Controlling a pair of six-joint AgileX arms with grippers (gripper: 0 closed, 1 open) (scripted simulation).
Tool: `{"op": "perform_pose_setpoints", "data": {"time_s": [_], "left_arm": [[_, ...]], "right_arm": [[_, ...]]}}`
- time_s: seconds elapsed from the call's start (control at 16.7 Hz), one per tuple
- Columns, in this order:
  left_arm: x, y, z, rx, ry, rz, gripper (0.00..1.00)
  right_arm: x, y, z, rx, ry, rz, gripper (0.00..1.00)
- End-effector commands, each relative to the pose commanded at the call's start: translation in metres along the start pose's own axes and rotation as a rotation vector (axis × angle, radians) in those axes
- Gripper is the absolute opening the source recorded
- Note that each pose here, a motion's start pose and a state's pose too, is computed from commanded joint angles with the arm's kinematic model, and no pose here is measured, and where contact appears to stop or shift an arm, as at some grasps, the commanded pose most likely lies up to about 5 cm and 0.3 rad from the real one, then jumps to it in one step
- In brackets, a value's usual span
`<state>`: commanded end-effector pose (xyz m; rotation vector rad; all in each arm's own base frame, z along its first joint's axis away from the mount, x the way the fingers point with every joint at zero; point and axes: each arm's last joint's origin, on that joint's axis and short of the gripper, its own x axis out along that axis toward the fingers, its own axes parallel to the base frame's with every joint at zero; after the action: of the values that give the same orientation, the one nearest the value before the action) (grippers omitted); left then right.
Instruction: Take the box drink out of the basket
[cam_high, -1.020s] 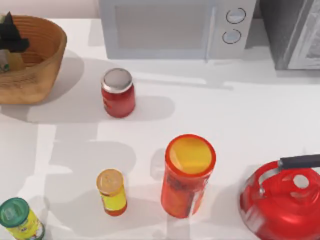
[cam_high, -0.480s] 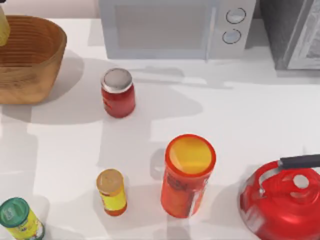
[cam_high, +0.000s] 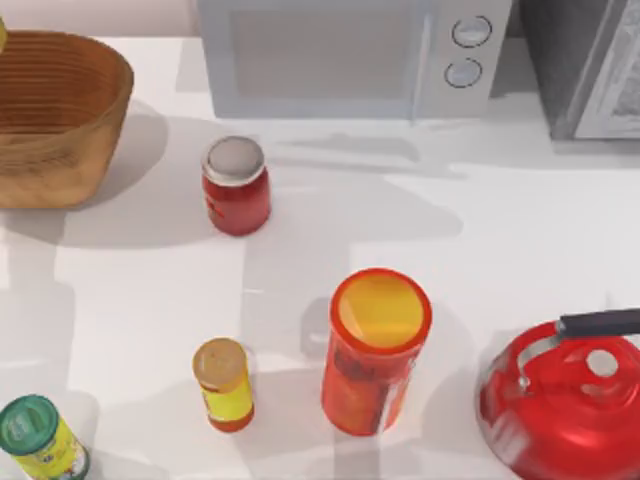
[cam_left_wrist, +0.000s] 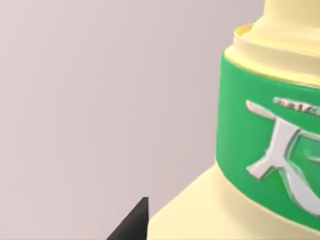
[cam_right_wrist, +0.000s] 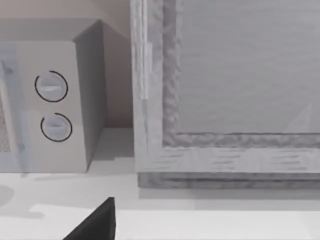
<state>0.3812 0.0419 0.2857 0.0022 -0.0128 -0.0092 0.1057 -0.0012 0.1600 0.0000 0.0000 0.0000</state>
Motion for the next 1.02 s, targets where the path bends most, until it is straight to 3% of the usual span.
{"op": "perform_pose_setpoints", "data": {"time_s": [0.24,0.42,0.72,0.9,1.02], "left_arm": [[-0.006,-0.001,0.003,-0.002,-0.009,0.011,0.0],[-0.033,-0.007,0.03,-0.007,-0.087,0.038,0.0],[-0.119,-0.023,0.074,-0.02,-0.259,0.078,0.0],[-0.176,-0.031,0.07,-0.027,-0.299,0.088,0.0],[-0.211,-0.035,0.052,-0.029,-0.292,0.087,0.0]], "right_arm": [[0.0,0.0,0.0,0.0,0.0,0.0,1.0],[0.0,0.0,0.0,0.0,0.0,0.0,1.0],[0.0,0.0,0.0,0.0,0.0,0.0,1.0],[0.0,0.0,0.0,0.0,0.0,0.0,1.0],[0.0,0.0,0.0,0.0,0.0,0.0,1.0]]}}
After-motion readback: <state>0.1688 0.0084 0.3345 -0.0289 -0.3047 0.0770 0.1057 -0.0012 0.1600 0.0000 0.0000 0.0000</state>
